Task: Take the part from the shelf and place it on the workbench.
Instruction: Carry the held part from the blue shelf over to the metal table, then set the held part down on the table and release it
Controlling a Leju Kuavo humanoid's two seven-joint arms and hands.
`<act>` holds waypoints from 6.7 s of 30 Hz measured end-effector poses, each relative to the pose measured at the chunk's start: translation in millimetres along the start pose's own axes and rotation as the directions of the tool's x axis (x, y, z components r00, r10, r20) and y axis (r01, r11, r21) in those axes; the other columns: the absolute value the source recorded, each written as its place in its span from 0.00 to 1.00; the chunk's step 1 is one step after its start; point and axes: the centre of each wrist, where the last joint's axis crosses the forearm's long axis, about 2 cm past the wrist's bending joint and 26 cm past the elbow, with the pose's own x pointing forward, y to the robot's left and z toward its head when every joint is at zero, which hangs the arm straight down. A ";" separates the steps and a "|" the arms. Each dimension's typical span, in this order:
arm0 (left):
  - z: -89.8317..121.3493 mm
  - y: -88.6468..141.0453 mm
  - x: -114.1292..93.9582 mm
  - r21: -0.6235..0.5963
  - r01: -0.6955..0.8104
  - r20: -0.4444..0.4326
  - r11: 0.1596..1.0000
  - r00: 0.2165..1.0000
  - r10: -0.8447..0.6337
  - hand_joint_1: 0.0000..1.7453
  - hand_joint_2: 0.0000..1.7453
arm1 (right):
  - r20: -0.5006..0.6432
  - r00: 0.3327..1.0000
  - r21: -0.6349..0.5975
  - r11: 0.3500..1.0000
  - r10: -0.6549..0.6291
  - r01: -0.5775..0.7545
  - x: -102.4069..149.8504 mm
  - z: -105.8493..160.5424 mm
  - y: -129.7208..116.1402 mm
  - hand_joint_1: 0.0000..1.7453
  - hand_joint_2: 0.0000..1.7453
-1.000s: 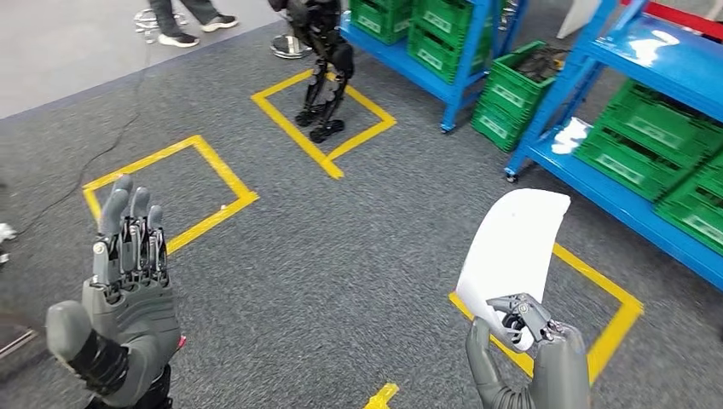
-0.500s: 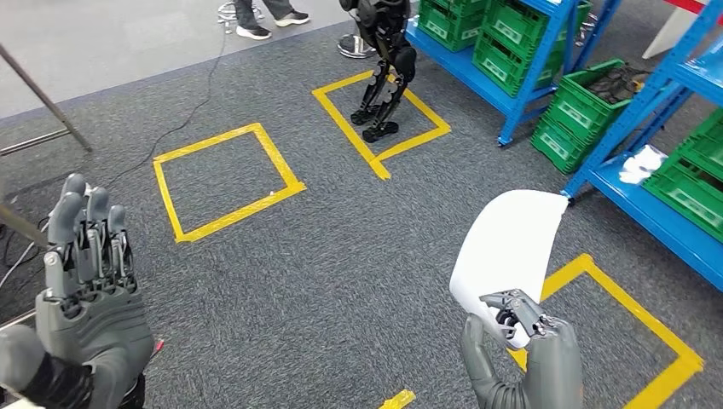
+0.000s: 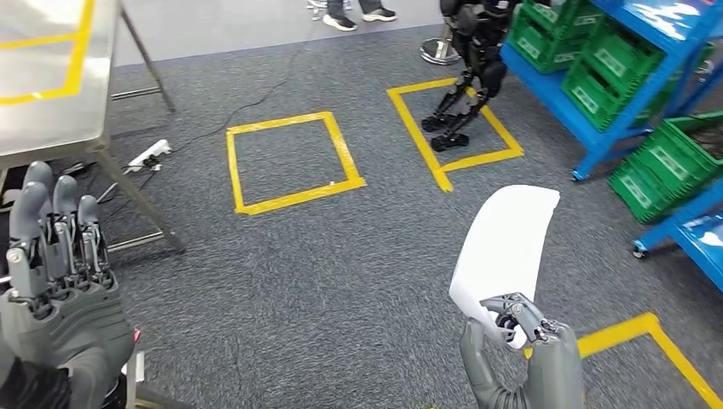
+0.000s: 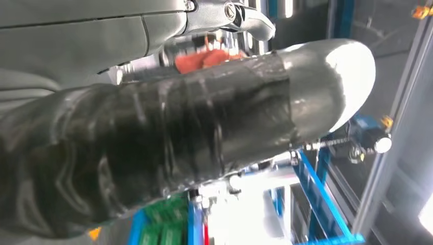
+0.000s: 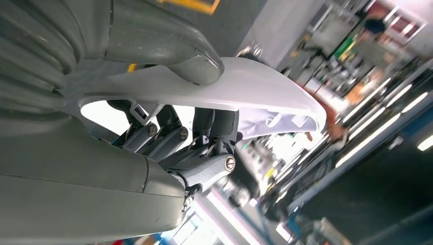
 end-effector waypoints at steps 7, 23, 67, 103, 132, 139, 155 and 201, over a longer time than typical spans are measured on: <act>-1.2 4.2 5.3 0.015 0.018 0.019 1.000 1.000 -0.019 0.00 0.00 | 0.017 1.000 0.009 1.000 -0.008 0.008 -1.1 -3.2 2.3 1.00 1.00; 1.5 13.2 14.8 0.033 0.077 0.031 0.997 0.996 -0.078 0.00 0.00 | 0.030 0.998 0.038 0.998 -0.049 0.047 -3.6 -9.8 11.8 1.00 1.00; -7.1 32.0 24.0 0.054 0.248 -0.031 0.967 0.969 -0.247 0.00 0.00 | 0.114 0.980 0.216 0.967 -0.164 0.137 -14.5 -47.4 50.2 1.00 1.00; -32.2 41.5 17.1 0.042 0.278 0.039 0.960 0.959 -0.280 0.00 0.00 | 0.149 0.949 0.387 0.900 -0.278 0.203 4.6 -69.6 106.3 1.00 1.00; -55.2 34.7 9.2 -0.077 0.162 0.045 0.984 0.986 -0.159 0.00 0.00 | 0.136 0.948 0.572 0.804 -0.287 0.161 14.4 -69.3 188.6 1.00 1.00; -59.5 33.0 5.3 -0.112 0.180 0.046 0.977 0.983 -0.176 0.00 0.00 | 0.121 0.963 0.639 0.762 -0.240 0.110 7.8 -54.9 212.0 1.00 1.00; -73.9 26.4 -2.7 -0.150 0.076 0.067 0.986 0.996 -0.066 0.00 0.00 | 0.137 0.984 0.708 0.706 -0.111 -0.019 -25.1 -42.4 258.9 1.00 1.00; -61.4 0.4 -34.5 -0.169 -0.099 0.004 0.981 0.995 0.101 0.00 0.00 | -0.623 0.767 0.679 0.594 0.155 0.431 -136.3 -50.8 266.7 1.00 1.00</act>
